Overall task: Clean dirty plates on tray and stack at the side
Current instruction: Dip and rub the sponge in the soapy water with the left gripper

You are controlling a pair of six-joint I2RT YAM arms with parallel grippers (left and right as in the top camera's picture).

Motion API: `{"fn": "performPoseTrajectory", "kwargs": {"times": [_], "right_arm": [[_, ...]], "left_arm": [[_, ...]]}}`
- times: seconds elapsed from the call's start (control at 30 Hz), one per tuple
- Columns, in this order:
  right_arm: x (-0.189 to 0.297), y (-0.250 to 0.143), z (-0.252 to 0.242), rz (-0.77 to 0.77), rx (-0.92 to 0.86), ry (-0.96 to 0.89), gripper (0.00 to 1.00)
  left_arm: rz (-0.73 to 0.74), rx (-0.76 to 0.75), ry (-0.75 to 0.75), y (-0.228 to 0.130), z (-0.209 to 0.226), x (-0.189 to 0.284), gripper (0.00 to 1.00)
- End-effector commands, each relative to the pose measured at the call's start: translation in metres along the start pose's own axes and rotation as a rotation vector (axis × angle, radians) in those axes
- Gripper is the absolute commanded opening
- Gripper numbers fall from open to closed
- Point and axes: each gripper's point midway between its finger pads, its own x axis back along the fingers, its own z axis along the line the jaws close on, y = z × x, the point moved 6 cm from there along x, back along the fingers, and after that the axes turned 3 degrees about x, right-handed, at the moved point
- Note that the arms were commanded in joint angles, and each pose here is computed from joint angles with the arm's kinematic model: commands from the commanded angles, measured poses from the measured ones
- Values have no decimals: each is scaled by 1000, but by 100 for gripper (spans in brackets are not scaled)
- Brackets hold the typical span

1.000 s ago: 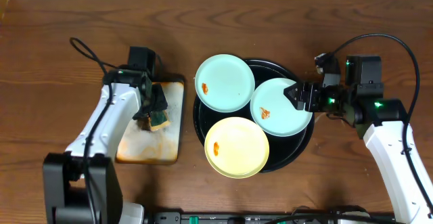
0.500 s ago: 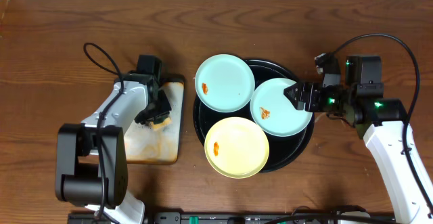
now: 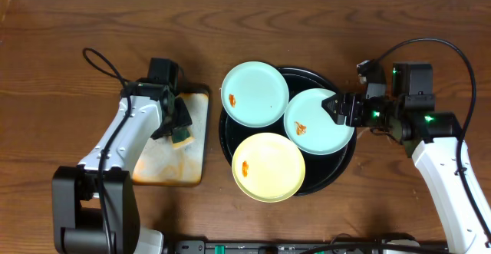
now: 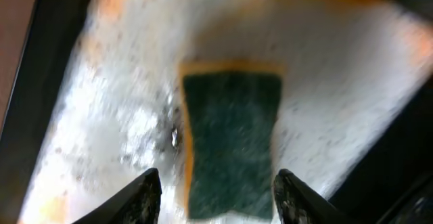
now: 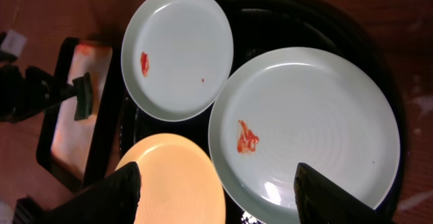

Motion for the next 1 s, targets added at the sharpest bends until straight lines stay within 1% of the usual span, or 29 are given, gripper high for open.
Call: {"fn": "performPoseTrajectory", "kwargs": {"times": [0.0, 0.23, 0.43, 0.47, 0.53, 0.63, 0.67, 0.7, 0.77, 0.8, 0.83, 0.87, 0.93, 0.97], "right_arm": [[3, 5, 5, -15, 6, 9, 71], [3, 5, 6, -15, 6, 9, 71], [3, 4, 6, -11, 4, 9, 70], [3, 4, 5, -12, 4, 9, 70], [3, 4, 5, -12, 4, 9, 70], [3, 4, 5, -12, 4, 9, 70], [3, 4, 5, -12, 4, 9, 70], [3, 4, 6, -12, 4, 10, 70], [3, 4, 6, -11, 4, 12, 70], [3, 4, 6, -12, 4, 12, 70], [3, 4, 6, -11, 4, 12, 70], [3, 4, 6, -11, 4, 12, 70], [3, 4, 6, -11, 4, 12, 70], [3, 4, 6, -11, 4, 12, 70]], "left_arm": [[-2, 23, 8, -3, 2, -7, 57], [-17, 36, -1, -7, 4, -18, 56], [-43, 62, 30, -17, 13, -37, 49], [-46, 62, 28, -19, 14, -40, 46], [-53, 57, 14, -21, 14, -44, 37], [-65, 57, 2, -21, 13, -47, 21], [-67, 57, 1, -21, 13, -48, 18], [-68, 57, 0, -21, 13, -47, 12], [-68, 57, 0, -21, 13, -47, 10], [-68, 57, 0, -21, 13, -48, 11], [-66, 57, 1, -21, 13, -48, 15], [-63, 55, -2, -21, 13, -48, 24], [-50, 29, -25, -22, 10, -47, 33], [-38, 0, -41, -23, 8, -46, 45]]}}
